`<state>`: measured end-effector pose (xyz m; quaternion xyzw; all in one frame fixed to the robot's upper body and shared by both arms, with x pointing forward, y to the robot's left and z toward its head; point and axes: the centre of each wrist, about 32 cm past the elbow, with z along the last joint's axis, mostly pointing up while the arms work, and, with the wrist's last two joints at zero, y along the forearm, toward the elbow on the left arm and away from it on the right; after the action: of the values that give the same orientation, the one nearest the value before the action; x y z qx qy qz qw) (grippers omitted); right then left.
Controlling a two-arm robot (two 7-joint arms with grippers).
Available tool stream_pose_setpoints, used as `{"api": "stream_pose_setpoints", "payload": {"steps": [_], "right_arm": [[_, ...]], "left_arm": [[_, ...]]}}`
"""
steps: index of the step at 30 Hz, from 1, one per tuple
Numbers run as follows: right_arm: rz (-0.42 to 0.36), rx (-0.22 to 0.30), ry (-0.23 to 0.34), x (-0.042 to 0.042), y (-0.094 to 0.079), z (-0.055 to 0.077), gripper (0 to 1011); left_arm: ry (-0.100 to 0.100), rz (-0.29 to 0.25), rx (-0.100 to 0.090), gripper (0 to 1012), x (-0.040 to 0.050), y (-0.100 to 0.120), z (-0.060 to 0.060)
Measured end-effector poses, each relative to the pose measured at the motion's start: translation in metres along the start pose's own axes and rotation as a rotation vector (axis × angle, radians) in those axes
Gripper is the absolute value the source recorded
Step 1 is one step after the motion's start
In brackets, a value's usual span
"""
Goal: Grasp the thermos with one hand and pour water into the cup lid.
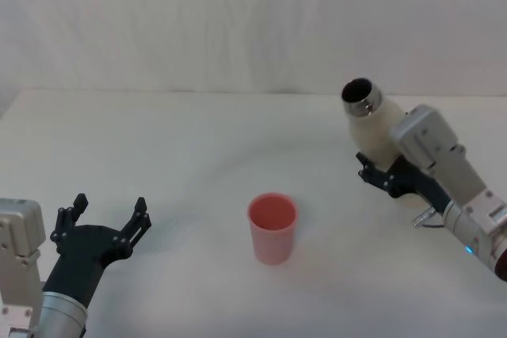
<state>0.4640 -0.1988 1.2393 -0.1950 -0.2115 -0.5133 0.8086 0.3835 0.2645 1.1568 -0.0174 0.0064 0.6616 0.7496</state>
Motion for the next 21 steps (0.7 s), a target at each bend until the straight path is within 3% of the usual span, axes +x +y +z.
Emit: {"api": "stream_pose_setpoints", "payload": {"steps": [7, 9, 21], "right_arm": [[-0.007, 0.020, 0.119, 0.0064, 0.007, -0.005, 957], [-0.009, 0.032, 0.187, 0.0092, 0.012, -0.008, 957], [0.030, 0.056, 0.347, 0.0121, 0.029, -0.015, 957]], "left_arm": [[0.000, 0.000, 0.000, 1001, 0.0000, 0.000, 0.000], [0.000, 0.000, 0.000, 1001, 0.0000, 0.000, 0.000], [0.000, 0.000, 0.000, 1001, 0.0000, 0.000, 0.000]]}}
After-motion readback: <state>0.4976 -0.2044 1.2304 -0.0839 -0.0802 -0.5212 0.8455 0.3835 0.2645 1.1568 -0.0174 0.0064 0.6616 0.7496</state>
